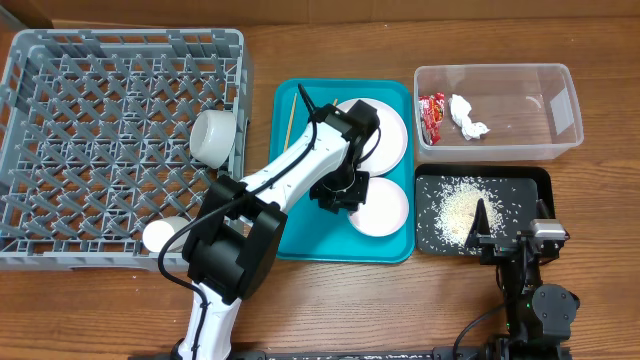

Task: Sort waste into correct bins and load items into the dishwasher
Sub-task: 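Reach the left gripper to the pink bowl and grasp its rim, then carry the pink bowl to the rack and set it beside the grey bowl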

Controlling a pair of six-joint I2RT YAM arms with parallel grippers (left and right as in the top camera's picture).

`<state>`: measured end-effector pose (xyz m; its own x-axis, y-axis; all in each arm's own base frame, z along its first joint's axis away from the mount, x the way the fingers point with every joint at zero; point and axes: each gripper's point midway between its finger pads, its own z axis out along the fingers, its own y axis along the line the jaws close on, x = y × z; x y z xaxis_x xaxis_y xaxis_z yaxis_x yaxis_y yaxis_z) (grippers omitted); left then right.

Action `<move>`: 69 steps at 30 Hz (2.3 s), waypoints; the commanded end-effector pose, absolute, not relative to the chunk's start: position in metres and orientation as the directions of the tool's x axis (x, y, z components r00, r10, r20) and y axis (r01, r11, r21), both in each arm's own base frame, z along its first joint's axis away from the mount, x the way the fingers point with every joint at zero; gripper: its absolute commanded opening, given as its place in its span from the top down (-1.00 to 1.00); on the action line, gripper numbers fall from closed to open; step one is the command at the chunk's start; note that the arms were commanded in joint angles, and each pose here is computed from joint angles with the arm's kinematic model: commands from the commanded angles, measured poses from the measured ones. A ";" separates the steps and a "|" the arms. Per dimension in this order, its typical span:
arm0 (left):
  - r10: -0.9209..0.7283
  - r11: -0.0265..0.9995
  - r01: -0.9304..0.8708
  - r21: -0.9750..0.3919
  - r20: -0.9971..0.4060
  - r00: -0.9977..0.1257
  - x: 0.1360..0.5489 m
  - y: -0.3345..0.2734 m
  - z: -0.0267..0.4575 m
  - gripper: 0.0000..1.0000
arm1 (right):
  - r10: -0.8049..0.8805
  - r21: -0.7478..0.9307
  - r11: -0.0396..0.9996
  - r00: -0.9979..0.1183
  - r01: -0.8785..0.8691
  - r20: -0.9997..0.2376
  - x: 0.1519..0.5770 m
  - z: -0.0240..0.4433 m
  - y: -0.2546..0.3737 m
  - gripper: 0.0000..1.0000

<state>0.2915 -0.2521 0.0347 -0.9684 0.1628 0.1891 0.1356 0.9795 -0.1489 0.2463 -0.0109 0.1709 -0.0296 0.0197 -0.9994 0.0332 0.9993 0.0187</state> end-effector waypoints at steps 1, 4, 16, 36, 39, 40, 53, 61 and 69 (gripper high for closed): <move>0.158 0.978 0.129 -0.166 0.176 -0.972 0.292 -0.257 0.041 0.82 | 0.018 0.018 0.999 -0.020 0.034 -1.000 0.246 0.170 -0.011 -1.00; 0.160 0.977 0.132 -0.167 0.162 -0.974 0.296 -0.258 0.047 0.92 | 0.018 0.018 0.999 -0.020 0.034 -1.000 0.246 0.170 -0.011 -1.00; 0.135 0.925 0.068 0.373 -0.156 -0.979 0.359 -0.156 0.189 0.92 | 0.018 0.018 0.999 -0.020 0.034 -1.000 0.246 0.170 -0.011 -1.00; -0.405 0.526 -0.637 0.563 -0.493 -0.770 0.321 0.132 0.283 0.92 | 0.018 0.018 0.999 -0.020 0.034 -1.000 0.246 0.170 -0.011 -1.00; -0.418 0.454 -0.658 0.601 -0.509 -0.753 0.325 0.151 0.275 0.92 | 0.018 0.018 0.999 -0.020 0.034 -1.000 0.246 0.170 -0.011 -1.00; -0.413 0.421 -0.670 0.611 -0.529 -0.742 0.327 0.155 0.276 0.92 | 0.018 0.018 0.999 -0.020 0.034 -1.000 0.246 0.170 -0.011 -1.00; -0.214 0.305 -0.667 0.680 -0.634 -0.744 0.374 0.128 0.269 0.92 | 0.018 0.018 0.999 -0.020 0.034 -1.000 0.246 0.170 -0.011 -1.00; -0.147 0.291 -0.564 0.773 -0.546 -0.825 0.403 0.113 0.220 0.92 | 0.018 0.018 0.999 -0.020 0.034 -1.000 0.246 0.170 -0.011 -1.00; -0.113 0.341 -0.504 0.794 -0.497 -0.860 0.414 0.084 0.193 0.92 | 0.018 0.018 0.999 -0.020 0.034 -1.000 0.246 0.170 -0.011 -1.00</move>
